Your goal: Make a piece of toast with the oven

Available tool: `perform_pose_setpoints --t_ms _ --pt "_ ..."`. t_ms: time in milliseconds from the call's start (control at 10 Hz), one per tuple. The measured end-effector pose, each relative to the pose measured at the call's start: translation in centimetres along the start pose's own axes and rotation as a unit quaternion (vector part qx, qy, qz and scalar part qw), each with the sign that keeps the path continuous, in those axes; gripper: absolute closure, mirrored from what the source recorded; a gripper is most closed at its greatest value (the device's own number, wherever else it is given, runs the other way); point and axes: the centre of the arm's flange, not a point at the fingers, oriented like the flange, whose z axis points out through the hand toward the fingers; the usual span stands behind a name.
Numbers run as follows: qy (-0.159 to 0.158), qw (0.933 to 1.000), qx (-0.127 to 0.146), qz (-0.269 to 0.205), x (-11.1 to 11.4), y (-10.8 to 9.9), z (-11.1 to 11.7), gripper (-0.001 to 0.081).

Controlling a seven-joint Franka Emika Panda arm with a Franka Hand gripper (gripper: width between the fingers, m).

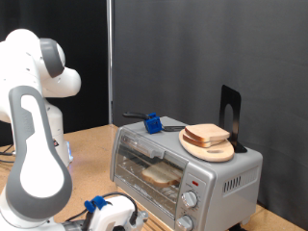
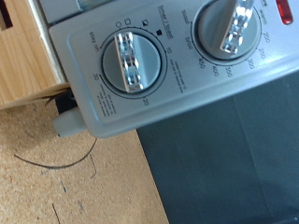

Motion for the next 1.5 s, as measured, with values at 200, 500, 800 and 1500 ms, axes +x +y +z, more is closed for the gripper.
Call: perform_pose_setpoints --t_ms 200,500,800,1500 --pt "-0.004 0.9998 0.002 -0.017 0.8 -0.7 0.3 0.0124" --pt "-0.013 0.9977 0.014 -0.065 1.7 -1.6 0.9 0.0124" --pt "-0.001 0.9933 0.024 -0.113 2.1 -2.1 1.4 0.0124" --pt "-0.009 0.9967 0.019 -0.079 2.1 -2.2 3.6 0.0124"
